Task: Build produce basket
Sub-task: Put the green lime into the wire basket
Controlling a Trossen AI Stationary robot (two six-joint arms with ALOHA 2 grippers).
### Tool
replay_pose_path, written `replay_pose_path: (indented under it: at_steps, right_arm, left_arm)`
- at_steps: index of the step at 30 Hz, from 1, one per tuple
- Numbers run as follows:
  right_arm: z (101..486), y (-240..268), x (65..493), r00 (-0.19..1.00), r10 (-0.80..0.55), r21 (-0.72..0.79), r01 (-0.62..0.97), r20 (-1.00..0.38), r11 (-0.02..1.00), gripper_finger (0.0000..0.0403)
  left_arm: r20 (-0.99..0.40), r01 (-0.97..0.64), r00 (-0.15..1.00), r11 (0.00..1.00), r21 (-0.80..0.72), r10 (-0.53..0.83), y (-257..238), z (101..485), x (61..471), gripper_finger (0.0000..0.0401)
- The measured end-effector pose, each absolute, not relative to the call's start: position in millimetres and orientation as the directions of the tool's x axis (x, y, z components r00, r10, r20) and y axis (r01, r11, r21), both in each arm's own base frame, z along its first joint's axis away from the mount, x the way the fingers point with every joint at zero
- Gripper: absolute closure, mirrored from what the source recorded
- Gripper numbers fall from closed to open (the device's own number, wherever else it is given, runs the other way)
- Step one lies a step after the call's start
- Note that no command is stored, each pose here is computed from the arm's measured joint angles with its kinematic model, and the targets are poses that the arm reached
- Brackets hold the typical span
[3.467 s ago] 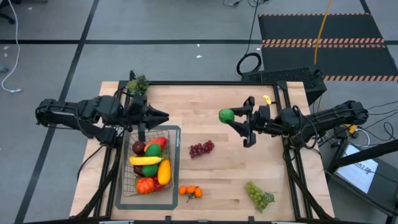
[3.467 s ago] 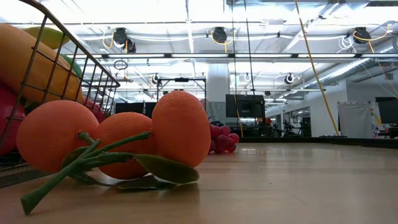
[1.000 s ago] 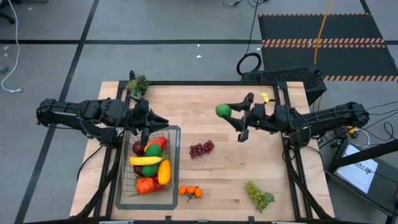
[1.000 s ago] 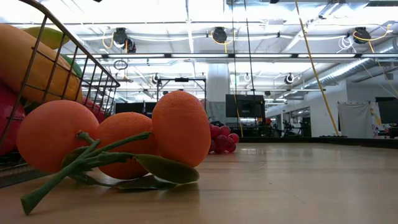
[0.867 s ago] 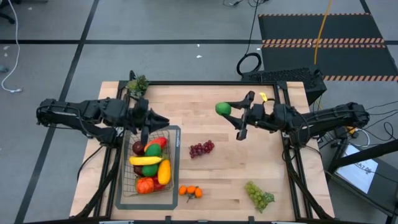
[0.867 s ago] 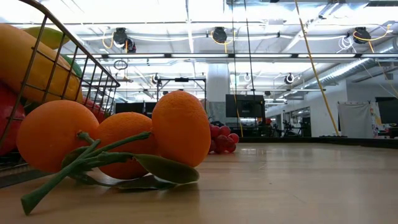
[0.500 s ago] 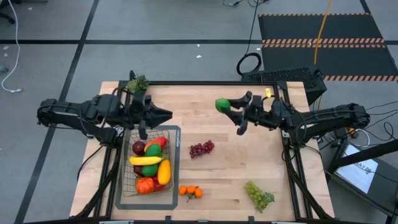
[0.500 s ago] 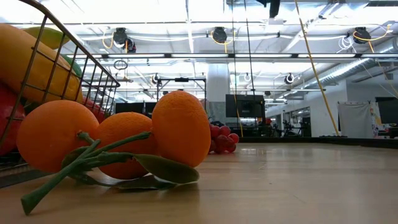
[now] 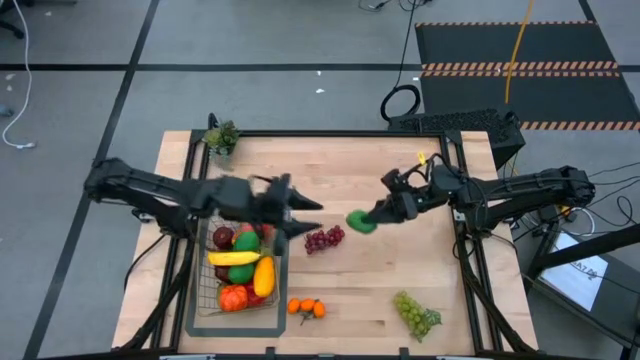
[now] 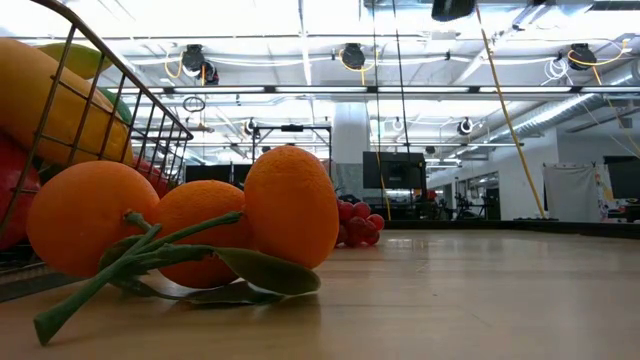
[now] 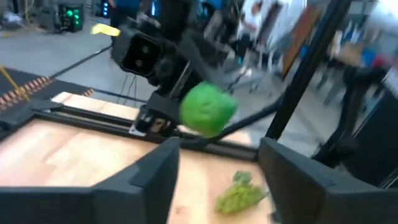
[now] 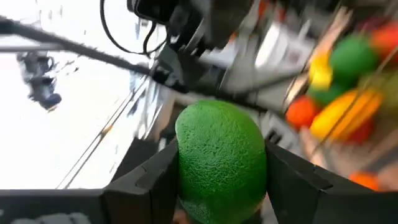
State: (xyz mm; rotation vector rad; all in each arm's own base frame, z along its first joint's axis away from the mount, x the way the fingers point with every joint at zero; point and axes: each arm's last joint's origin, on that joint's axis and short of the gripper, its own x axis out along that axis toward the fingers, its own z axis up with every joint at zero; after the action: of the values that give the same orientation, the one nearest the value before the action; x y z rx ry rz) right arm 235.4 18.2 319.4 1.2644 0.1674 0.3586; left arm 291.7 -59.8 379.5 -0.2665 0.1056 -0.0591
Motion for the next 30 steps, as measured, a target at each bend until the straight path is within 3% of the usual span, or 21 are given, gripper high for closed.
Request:
replay_pose_path:
  at_steps: [4,9,15,21,30]
  right_arm:
    - [318.7,20.9,234.3,0.892,0.447,0.972,-0.157,0.064,0.174,0.0209]
    - [315.1,21.3,236.4,0.86,0.509,0.986,-0.121,0.045,0.118,0.0209]
    - [306.9,19.4,243.6,0.835,0.55,0.995,-0.066,0.013,0.076,0.0209]
    - [297.0,17.9,252.8,0.815,0.58,0.998,-0.018,-0.016,0.052,0.0209]
    - [291.7,18.7,263.4,0.802,0.598,0.998,-0.049,0.011,0.047,0.0209]
  left_arm:
    - [-0.149,0.047,0.987,0.989,-0.141,-0.068,-71.0,364.6,322.1,0.0123]
    - [-0.13,0.045,0.99,0.99,-0.132,-0.063,-77.9,353.4,352.0,0.0065]
    - [-0.097,0.088,0.991,0.994,-0.061,-0.094,-83.8,346.2,372.8,0.0025]
    - [-0.11,0.137,0.985,0.99,0.013,-0.135,-86.4,340.7,378.1,0.0044]
    - [-0.145,0.226,0.966,0.973,0.051,-0.216,-87.4,337.9,377.2,0.0123]
